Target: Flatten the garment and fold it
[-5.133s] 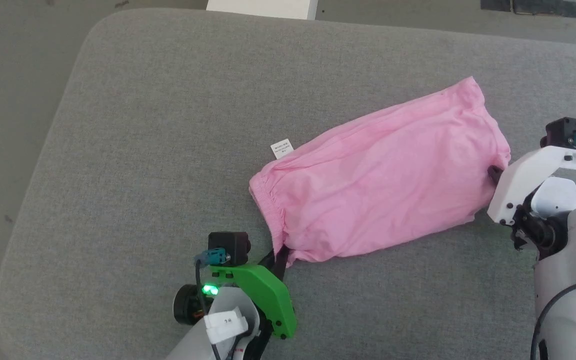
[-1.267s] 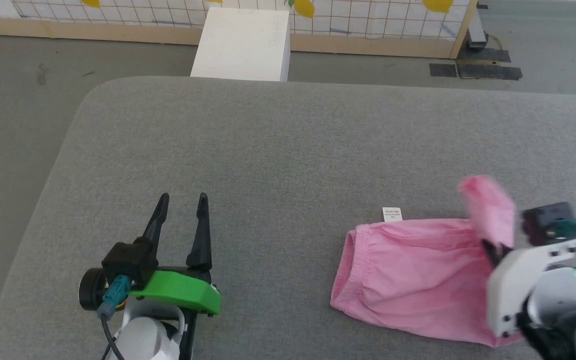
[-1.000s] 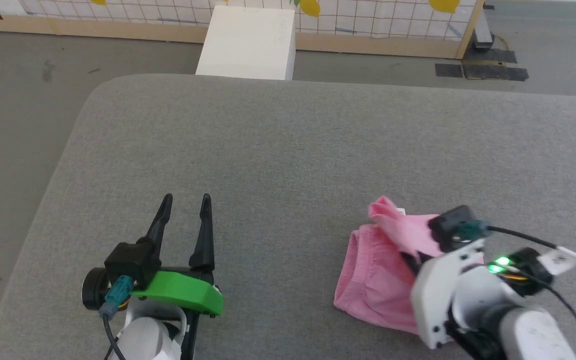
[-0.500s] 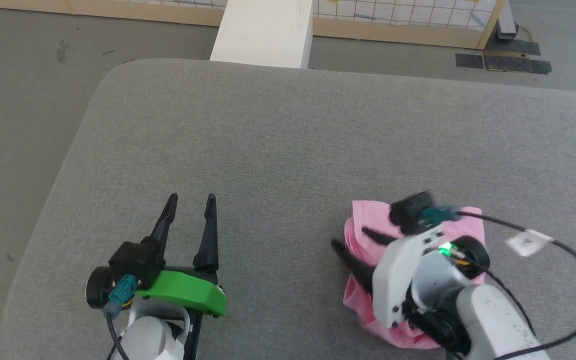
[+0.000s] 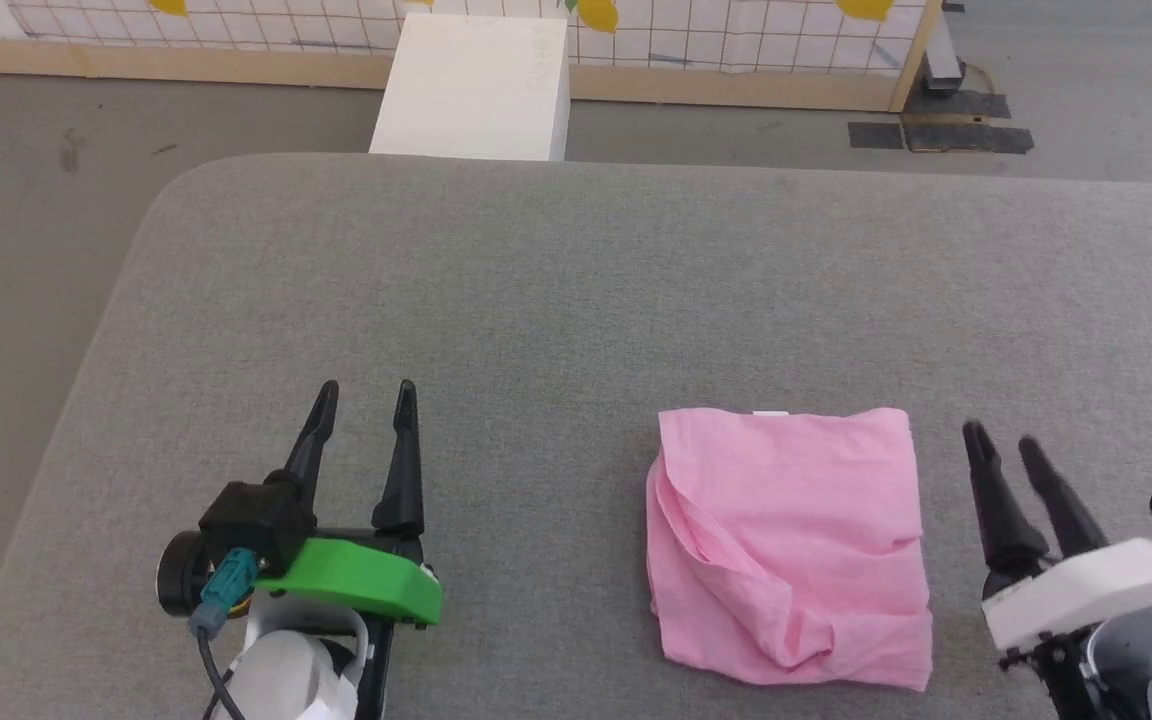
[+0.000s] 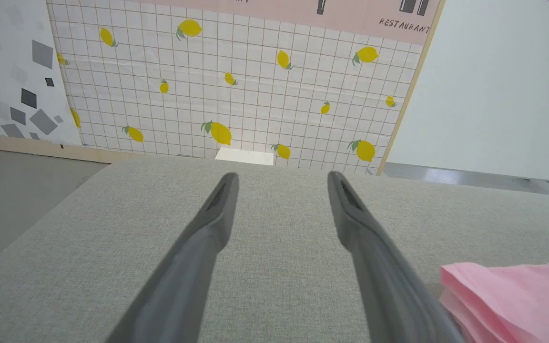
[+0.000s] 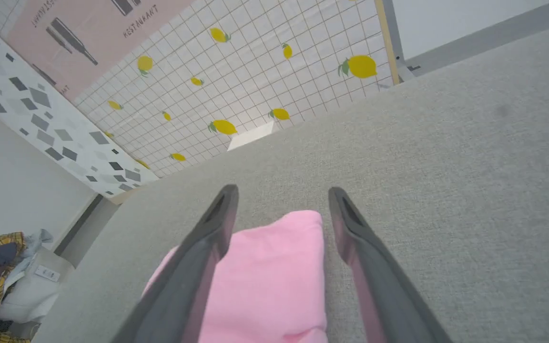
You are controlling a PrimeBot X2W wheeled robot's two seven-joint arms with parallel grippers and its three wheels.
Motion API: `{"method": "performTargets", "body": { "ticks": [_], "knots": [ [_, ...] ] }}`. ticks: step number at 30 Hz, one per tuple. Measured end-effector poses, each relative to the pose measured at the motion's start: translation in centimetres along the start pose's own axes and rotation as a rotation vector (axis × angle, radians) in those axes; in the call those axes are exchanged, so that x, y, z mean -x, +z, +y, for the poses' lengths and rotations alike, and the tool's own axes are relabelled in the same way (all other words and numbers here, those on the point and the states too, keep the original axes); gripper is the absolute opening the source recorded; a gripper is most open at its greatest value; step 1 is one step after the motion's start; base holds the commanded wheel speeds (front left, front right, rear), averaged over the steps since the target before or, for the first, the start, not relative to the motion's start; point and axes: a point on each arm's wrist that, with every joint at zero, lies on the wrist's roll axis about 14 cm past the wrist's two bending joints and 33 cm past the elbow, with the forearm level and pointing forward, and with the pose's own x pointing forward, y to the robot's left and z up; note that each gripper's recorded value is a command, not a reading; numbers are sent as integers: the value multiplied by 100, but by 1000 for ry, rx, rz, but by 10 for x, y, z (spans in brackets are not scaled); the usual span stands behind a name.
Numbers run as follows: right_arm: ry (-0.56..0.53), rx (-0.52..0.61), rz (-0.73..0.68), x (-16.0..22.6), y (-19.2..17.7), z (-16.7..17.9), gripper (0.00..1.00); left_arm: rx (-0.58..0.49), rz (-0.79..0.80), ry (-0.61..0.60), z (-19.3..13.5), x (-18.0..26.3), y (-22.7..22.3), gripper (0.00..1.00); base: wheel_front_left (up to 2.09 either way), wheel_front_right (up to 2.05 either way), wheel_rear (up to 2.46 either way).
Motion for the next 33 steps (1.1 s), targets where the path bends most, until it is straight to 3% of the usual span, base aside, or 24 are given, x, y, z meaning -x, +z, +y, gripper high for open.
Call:
{"method": "performTargets", "body": {
  "ticks": [4, 10, 16, 17, 18, 19, 20, 25, 33],
  "knots": [
    [-55, -60, 107, 6, -32, -18, 100, 3, 2, -9, -3, -2, -1, 100, 0, 0, 0],
    [-67, -187, 327, 13, -91, -17, 100, 3, 11, -8, -3, -2, -5, 100, 0, 0, 0],
    [-54, -238, 441, 4, -115, -10, 97, 2, 18, -1, 0, 0, -7, 100, 0, 0, 0],
    [-51, -234, 462, 2, -118, -8, 63, 1, 19, -1, 0, 0, -7, 100, 0, 0, 0],
    [-47, -233, 469, 0, -119, -7, 38, 1, 20, 0, 0, 1, -7, 100, 0, 0, 0],
    [-45, -232, 470, -1, -119, -7, 15, 1, 20, 0, 0, 1, -7, 100, 0, 0, 0],
    [-42, -223, 476, -2, -119, -5, 0, 0, 20, 1, 1, 2, -7, 100, 0, 0, 0],
    [-12, -111, 479, -6, -112, 1, 0, -2, 15, 14, 3, 1, -5, 100, 0, 0, 0],
    [101, 455, 396, -29, -47, 31, 0, 1, 4, -22, -8, -13, -6, 100, 0, 0, 0]
  ]
}}
